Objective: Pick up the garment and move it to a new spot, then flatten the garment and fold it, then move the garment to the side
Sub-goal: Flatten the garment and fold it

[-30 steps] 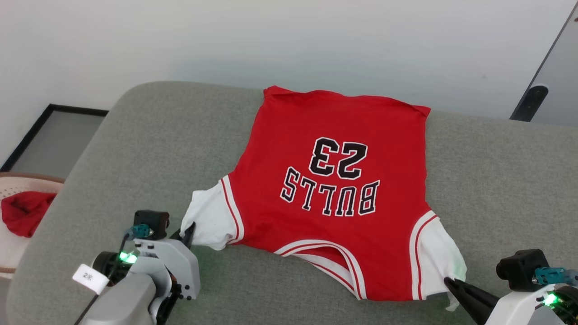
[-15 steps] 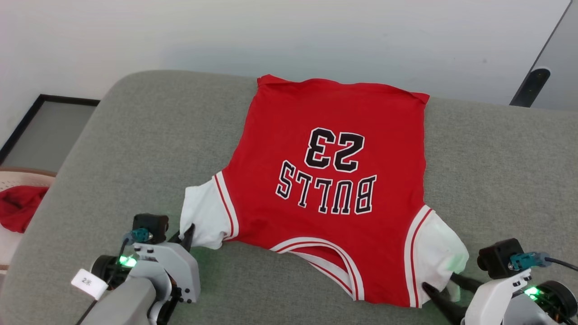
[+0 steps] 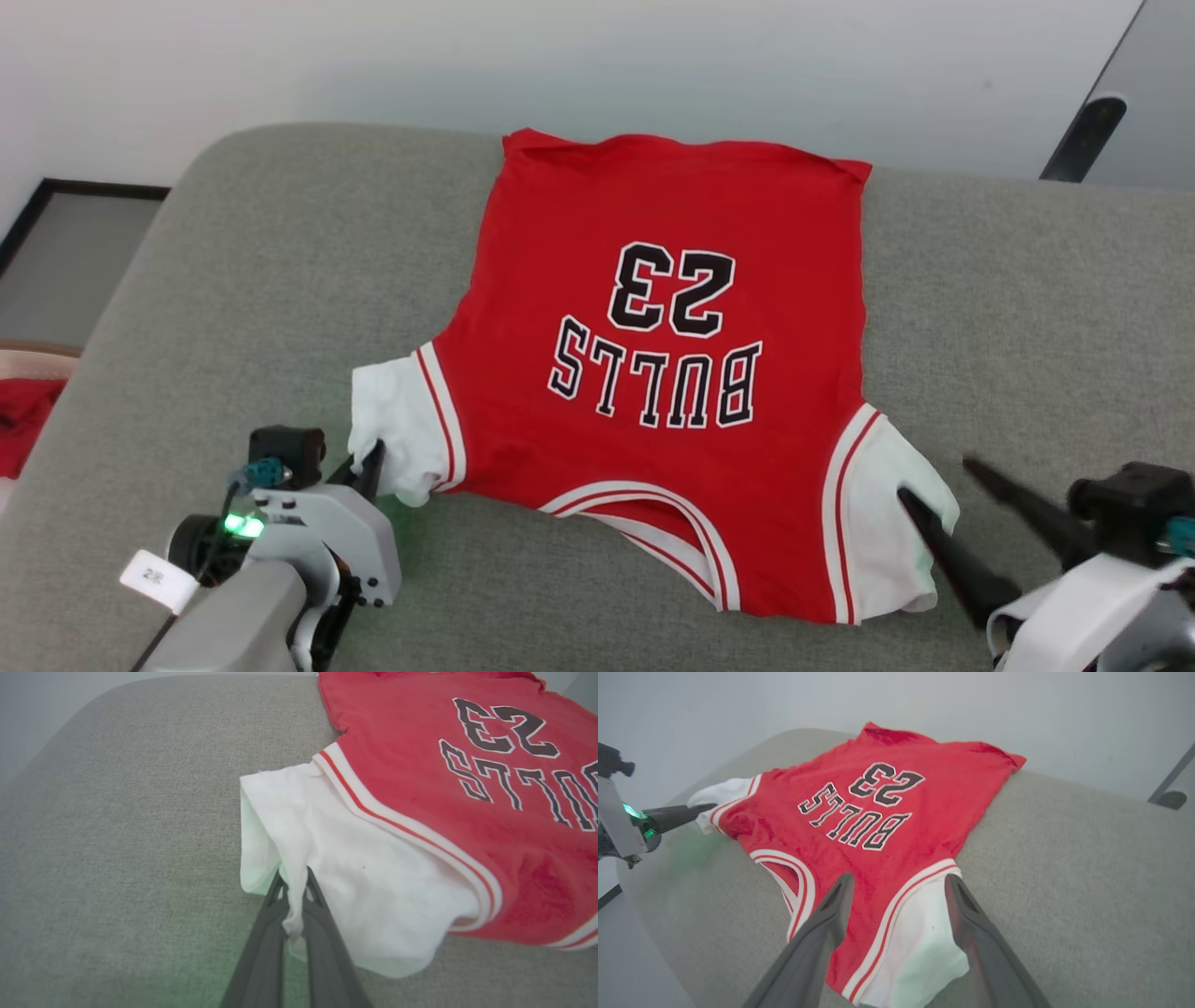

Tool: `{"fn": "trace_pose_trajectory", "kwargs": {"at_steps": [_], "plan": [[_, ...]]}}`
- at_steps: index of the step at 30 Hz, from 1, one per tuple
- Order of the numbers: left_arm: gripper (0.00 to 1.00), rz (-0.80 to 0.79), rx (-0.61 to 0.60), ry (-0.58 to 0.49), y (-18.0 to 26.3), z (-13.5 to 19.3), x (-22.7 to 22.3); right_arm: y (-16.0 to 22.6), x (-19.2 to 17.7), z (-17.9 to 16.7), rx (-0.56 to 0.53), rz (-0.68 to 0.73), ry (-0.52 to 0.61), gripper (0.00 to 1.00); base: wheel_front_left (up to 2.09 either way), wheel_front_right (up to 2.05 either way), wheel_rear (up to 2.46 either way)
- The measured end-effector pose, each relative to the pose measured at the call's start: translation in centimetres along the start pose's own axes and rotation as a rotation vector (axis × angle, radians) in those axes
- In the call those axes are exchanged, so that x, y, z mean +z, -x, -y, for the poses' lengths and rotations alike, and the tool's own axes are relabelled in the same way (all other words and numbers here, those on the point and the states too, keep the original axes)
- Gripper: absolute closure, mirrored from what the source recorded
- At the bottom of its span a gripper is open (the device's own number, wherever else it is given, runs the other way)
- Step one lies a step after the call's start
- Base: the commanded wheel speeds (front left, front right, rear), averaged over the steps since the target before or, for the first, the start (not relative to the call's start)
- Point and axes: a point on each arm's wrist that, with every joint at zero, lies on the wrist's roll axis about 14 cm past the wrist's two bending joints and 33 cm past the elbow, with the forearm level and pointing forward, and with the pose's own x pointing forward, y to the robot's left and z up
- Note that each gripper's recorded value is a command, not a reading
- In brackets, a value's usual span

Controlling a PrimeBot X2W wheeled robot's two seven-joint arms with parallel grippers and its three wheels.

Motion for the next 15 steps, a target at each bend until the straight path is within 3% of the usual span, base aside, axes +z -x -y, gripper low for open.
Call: {"fn": "trace_pose_trajectory", "kwargs": {"at_steps": [7,15], "plan": [[1.0,0.008,-0.006,0.001,-0.9,0.3,0.3,-0.5,6.5,1.6,-0.068,0.305,0.086,0.0,0.0,0.0,0.0],[1.0,0.015,-0.021,-0.001,-2.0,1.2,0.5,-5.2,10.7,5.3,-0.14,0.384,0.14,0.0,0.0,0.0,0.0]]}}
